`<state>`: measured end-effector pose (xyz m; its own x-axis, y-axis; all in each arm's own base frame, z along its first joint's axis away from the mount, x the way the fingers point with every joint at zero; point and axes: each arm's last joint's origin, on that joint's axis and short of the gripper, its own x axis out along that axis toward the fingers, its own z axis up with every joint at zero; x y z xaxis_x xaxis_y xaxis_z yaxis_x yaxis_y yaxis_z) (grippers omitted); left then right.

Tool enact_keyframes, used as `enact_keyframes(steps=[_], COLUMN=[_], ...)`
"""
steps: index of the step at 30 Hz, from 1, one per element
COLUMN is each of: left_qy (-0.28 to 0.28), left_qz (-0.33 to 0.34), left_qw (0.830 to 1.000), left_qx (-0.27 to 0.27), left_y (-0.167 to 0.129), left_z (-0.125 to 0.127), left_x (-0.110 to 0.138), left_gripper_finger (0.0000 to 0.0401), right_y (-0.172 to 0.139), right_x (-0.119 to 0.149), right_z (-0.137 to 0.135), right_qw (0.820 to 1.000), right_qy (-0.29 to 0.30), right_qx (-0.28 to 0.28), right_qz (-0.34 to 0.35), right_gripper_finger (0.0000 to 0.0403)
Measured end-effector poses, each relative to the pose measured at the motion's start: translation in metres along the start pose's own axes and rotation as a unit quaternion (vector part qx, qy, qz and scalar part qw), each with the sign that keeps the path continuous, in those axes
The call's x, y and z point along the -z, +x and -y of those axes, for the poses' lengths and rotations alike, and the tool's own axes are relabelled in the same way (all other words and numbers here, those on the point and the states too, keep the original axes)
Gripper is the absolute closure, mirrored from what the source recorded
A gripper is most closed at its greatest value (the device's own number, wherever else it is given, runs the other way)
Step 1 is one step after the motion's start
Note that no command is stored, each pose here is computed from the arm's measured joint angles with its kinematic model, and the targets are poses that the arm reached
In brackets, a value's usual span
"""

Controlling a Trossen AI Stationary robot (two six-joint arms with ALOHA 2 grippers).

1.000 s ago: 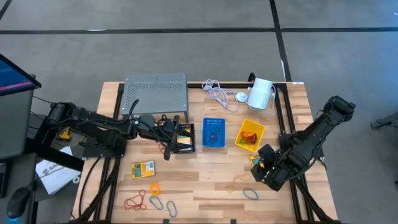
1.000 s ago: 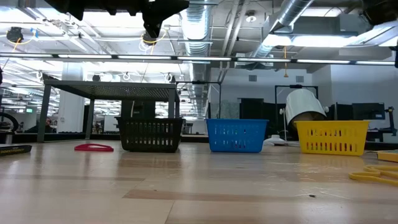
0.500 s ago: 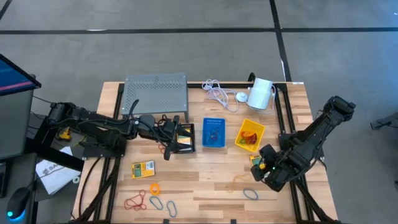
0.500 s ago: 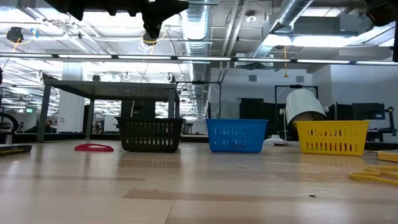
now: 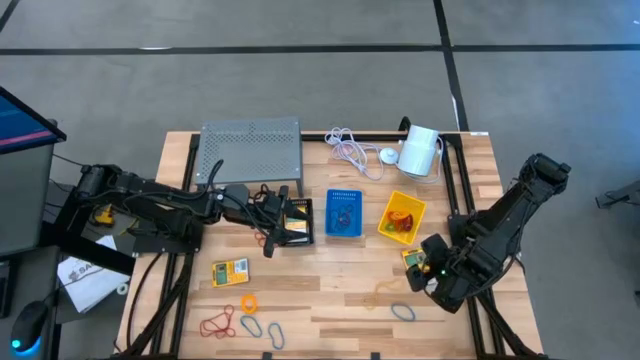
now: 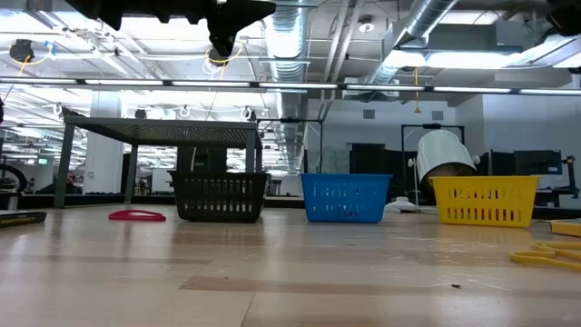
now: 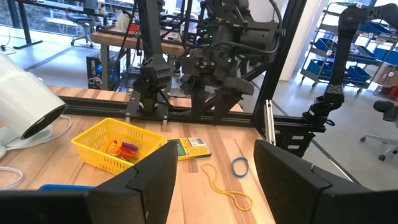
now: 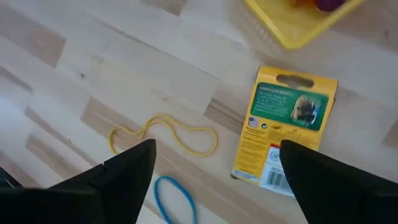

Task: Pick & Place Office Desk Supplies
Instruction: Put the crayon box into the black basket

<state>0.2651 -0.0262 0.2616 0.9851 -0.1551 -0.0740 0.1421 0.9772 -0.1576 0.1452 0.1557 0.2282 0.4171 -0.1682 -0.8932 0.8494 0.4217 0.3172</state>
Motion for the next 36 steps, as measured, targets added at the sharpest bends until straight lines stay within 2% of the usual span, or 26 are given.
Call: enact_keyframes(steps=[6,18,29,33,36], left_qy=[0.000,0.009,0.009,0.009,0.009], left_qz=[0.000,-0.001,-0.002,-0.002,-0.002], left_qw=[1.000,1.000,1.000,1.000,1.000], left_qx=[0.000,0.000,0.000,0.000,0.000], left_y=[0.000,0.000,0.000,0.000,0.000], left_z=[0.000,0.000,0.000,0.000,0.000], left_x=[0.000,0.000,0.000,0.000,0.000], left_gripper_finger=[0.0193,0.0193,0.0193,0.0193,0.0193], right_y=[0.012,0.033,0.035,0.036,0.037], right_x=[0.004,0.016,0.012,0.009,0.007], right_z=[0.013,0.022,0.020,0.019,0.019], right_qw=[0.999,0.996,0.998,0.998,0.998], right_qy=[0.031,0.047,-0.007,0.003,0.007], right_qx=[0.038,0.025,0.014,0.018,0.022], right_qz=[-0.016,-0.071,-0.060,-0.059,-0.061], right_gripper_finger=[0.0067,0.0066,0.0066,0.0052,0.0026])
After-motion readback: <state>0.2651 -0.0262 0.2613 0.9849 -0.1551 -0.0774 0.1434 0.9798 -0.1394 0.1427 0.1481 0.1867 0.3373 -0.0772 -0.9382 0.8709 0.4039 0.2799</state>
